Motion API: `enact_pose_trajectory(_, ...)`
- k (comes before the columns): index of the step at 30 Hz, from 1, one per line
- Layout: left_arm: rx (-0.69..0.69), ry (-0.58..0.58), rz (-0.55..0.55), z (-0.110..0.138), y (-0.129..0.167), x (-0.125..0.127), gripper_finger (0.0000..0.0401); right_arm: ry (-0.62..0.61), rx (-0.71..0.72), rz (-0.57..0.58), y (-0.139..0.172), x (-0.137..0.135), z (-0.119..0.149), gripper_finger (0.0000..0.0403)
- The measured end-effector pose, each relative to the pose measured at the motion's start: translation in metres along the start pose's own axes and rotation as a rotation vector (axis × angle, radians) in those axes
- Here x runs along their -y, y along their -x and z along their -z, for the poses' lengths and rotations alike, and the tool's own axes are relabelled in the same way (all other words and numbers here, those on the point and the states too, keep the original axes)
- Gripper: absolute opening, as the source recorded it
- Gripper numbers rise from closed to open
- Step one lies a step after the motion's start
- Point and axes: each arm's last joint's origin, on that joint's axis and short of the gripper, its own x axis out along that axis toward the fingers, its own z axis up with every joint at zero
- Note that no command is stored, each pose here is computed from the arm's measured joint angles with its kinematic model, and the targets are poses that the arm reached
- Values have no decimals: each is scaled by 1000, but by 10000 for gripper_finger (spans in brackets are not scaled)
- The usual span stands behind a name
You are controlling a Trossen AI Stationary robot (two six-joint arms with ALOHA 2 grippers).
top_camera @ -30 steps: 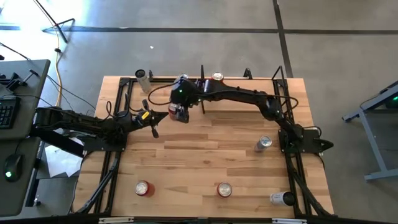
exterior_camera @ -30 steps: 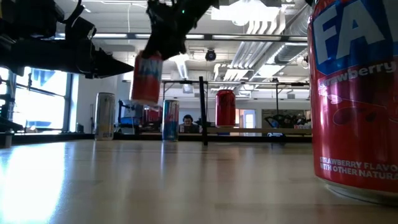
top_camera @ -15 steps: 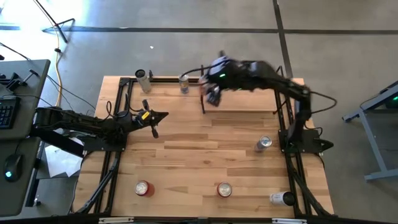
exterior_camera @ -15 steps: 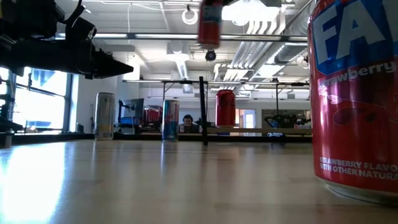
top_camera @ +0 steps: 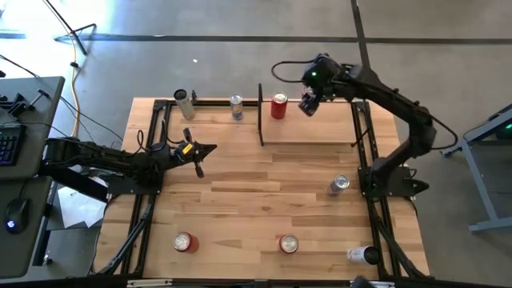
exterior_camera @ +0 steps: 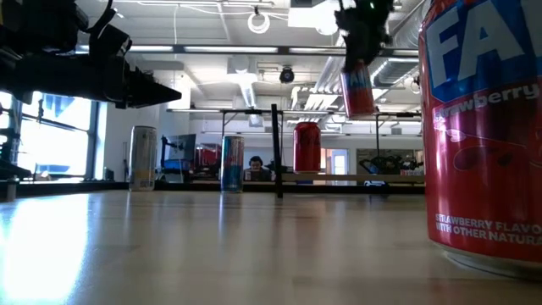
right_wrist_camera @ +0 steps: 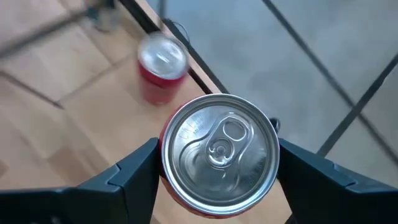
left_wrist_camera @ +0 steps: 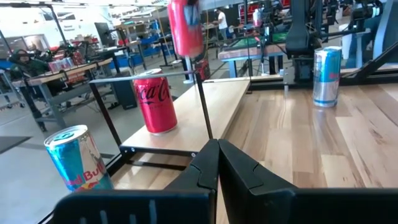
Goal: Place canned beverage on shelf
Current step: Put the top red soda can on the shelf
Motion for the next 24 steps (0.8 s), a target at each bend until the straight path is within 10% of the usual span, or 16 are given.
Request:
enact_pose_trajectory(12,6,2,-2,-1,0,0,0,-185,-57,-23,-98,70,64,266)
enact_pose_trajectory(24,7,2,-2,-1,0,0,0,-255,-49,-61,-121,92,89,266)
